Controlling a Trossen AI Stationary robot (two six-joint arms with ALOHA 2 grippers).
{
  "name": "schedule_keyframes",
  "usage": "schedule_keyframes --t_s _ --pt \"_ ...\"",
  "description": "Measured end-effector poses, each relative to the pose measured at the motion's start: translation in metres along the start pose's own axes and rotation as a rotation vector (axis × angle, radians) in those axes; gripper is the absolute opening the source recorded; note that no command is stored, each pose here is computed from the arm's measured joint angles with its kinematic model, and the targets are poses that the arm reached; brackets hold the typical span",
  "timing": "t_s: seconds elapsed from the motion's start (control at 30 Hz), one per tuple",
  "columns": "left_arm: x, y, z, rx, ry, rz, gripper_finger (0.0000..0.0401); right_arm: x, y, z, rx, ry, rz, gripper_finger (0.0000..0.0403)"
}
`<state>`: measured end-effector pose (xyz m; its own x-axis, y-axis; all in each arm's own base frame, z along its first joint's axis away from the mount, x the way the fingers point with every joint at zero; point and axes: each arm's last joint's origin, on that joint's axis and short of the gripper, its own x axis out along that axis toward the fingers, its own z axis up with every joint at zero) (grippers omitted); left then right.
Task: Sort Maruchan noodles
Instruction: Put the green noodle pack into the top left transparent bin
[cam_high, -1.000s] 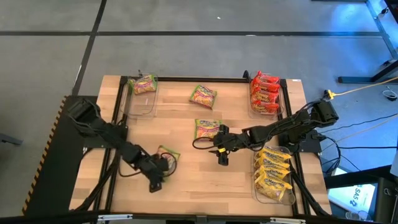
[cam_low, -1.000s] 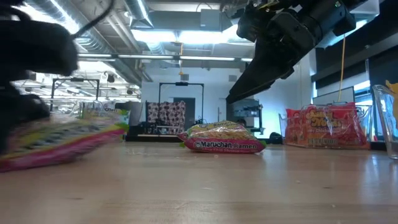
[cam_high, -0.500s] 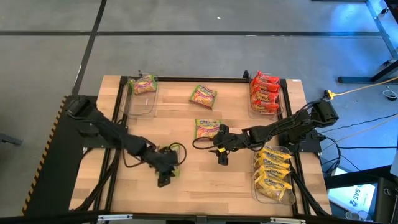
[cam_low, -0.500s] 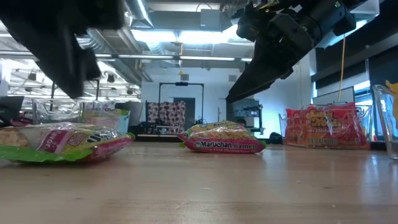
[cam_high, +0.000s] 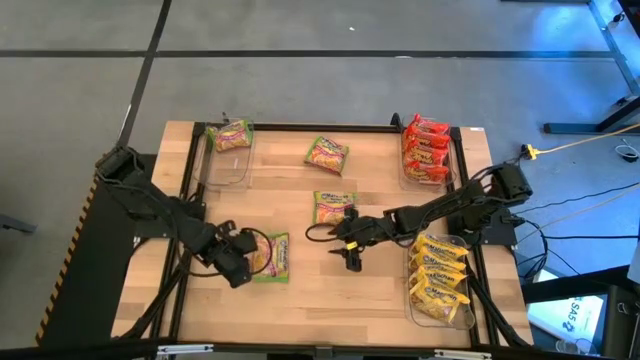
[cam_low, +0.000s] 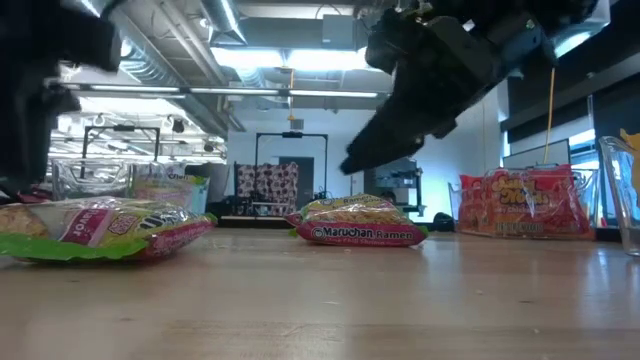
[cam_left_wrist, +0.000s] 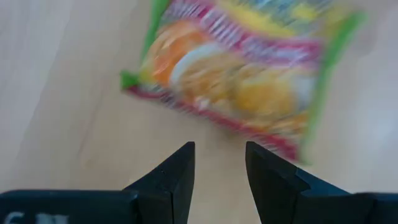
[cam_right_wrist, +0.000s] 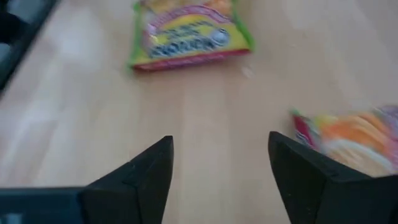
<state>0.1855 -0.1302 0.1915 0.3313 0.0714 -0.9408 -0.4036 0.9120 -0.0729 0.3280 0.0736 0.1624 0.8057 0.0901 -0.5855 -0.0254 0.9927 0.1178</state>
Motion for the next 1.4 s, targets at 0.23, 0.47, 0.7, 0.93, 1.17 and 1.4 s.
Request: schedule_keyframes --t_s 0.23,0.47,0.7,0.93,1.17,1.4 --pt "0.022 0.009 -0.012 0.000 0.000 -0.022 0.0135 0.015 0.003 0.002 -0.005 -0.105 0.066 0.0288" --pt "0.032 0.003 -0.011 0.046 -0.099 -0.138 0.0135 0.015 0.004 0.007 0.000 -0.170 0.072 0.0305" --pt "0.047 -0.001 -0.013 0.053 -0.142 -0.192 0.0135 0.015 0.003 0.006 0.000 -0.162 0.042 0.0305" --pt "0.062 -0.013 -0.004 0.076 -0.217 -0.247 0.0135 0.015 0.002 0.006 0.002 -0.165 0.027 0.0305" --pt "0.085 -0.023 0.005 0.131 -0.299 -0.280 0.0135 0.018 -0.011 0.008 0.162 -0.165 0.025 0.0305" --pt "0.094 -0.024 0.008 0.140 -0.330 -0.247 0.0135 0.046 -0.041 0.006 0.326 -0.104 0.054 0.0305"
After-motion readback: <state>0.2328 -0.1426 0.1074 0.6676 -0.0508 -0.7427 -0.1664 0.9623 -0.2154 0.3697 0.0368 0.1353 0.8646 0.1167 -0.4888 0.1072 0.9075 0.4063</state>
